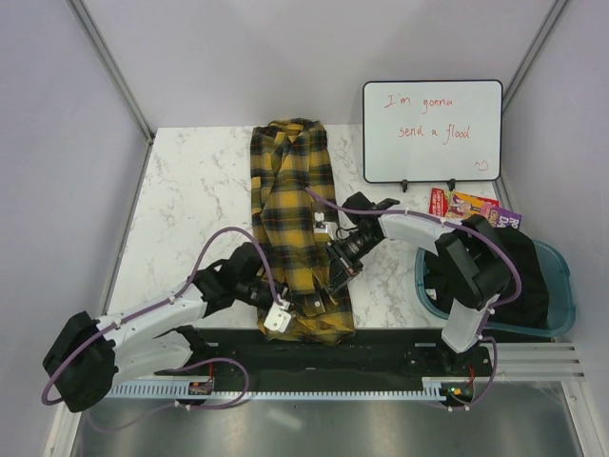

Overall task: Fold and stack the long sleeve shirts
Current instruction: Fold the shirt

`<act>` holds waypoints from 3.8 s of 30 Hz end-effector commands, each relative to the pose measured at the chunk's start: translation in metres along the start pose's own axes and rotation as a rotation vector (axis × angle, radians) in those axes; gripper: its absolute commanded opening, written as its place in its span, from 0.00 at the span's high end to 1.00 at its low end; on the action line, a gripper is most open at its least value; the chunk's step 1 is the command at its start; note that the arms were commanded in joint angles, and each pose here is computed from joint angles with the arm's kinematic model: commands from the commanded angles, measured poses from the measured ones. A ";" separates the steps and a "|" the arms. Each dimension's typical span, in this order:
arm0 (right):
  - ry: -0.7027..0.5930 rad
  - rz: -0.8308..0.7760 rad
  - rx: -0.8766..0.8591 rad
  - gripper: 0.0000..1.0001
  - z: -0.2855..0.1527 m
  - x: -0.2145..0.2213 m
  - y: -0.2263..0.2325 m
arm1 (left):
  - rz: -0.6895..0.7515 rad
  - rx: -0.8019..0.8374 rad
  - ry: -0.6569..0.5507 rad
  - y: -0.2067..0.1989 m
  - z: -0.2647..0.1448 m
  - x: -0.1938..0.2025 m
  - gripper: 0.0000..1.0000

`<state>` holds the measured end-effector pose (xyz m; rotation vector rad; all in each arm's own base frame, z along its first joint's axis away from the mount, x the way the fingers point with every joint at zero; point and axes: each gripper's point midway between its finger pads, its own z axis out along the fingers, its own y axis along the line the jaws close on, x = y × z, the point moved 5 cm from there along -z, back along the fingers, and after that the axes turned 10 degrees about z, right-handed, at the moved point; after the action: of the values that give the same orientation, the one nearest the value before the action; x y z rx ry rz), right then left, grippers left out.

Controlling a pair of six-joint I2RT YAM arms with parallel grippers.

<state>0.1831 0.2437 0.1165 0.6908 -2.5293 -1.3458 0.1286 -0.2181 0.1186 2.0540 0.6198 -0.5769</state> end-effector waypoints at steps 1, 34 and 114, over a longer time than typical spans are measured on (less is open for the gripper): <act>0.061 -0.022 -0.110 0.79 0.006 0.002 0.018 | -0.179 0.029 -0.079 -0.009 -0.002 -0.004 0.98; -0.055 -0.301 0.084 0.56 0.048 -0.107 -0.035 | -0.040 0.066 0.302 -0.055 -0.032 0.027 0.01; -0.206 -1.993 0.484 0.02 0.035 0.068 0.001 | 0.300 -0.303 0.128 -0.009 -0.028 0.001 0.01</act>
<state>0.1169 0.2278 0.0820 3.6726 -1.6166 -0.5871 0.1212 -0.1731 0.0912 1.9358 0.5836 -0.1983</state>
